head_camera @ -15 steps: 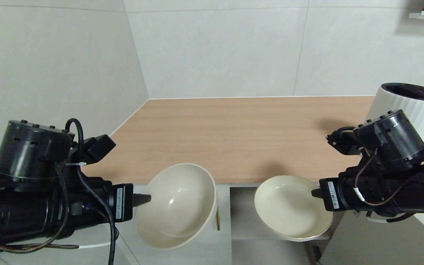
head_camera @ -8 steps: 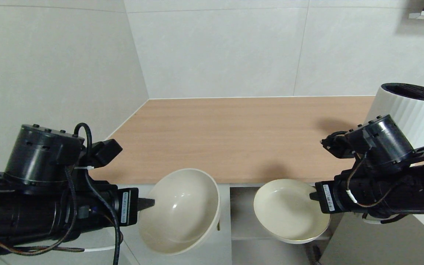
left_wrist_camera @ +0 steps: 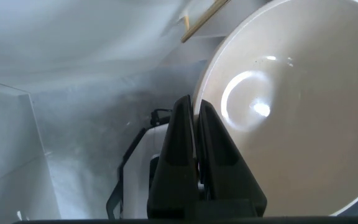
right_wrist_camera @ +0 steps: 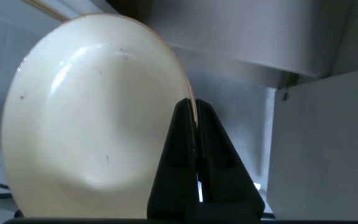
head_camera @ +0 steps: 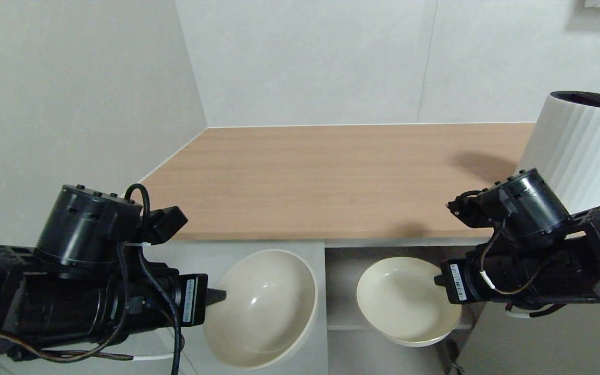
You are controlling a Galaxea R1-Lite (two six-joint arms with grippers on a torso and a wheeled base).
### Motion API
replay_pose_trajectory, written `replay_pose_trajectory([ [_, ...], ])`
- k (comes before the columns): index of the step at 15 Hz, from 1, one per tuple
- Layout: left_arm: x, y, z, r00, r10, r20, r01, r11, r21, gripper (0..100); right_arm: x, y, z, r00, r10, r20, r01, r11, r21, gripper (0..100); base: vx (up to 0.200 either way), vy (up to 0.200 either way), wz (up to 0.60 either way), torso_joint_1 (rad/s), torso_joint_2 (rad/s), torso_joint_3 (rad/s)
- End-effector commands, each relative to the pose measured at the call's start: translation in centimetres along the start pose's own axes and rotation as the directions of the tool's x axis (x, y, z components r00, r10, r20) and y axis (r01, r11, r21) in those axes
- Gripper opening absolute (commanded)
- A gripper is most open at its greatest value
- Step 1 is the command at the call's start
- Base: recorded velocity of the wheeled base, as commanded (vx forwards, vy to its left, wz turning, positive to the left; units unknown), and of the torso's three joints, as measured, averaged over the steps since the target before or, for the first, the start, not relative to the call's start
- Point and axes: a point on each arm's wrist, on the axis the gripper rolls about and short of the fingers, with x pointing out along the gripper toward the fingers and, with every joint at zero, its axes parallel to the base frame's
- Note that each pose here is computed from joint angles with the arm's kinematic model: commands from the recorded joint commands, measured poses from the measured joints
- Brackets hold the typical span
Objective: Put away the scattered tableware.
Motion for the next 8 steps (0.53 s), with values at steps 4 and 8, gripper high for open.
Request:
replay_pose_trajectory([
  [4, 0.7, 0.11, -0.06, 1.0, 0.012, -0.022, -0.012, 1.0, -0.002, 0, 0.65, 0.04, -0.14, 1.0, -0.008, -0.019, 0.008, 1.0, -0.003, 0, 0.0, 0.0, 0.0, -0.174, 0.47, 0.288],
  [8, 0.76, 0.07, -0.13, 1.0, 0.012, -0.026, -0.012, 1.0, -0.001, 0, 1.21, 0.04, -0.34, 0.999, -0.015, -0.038, 0.015, 1.0, -0.005, 0, 0.0, 0.0, 0.0, -0.15, 0.46, 0.304],
])
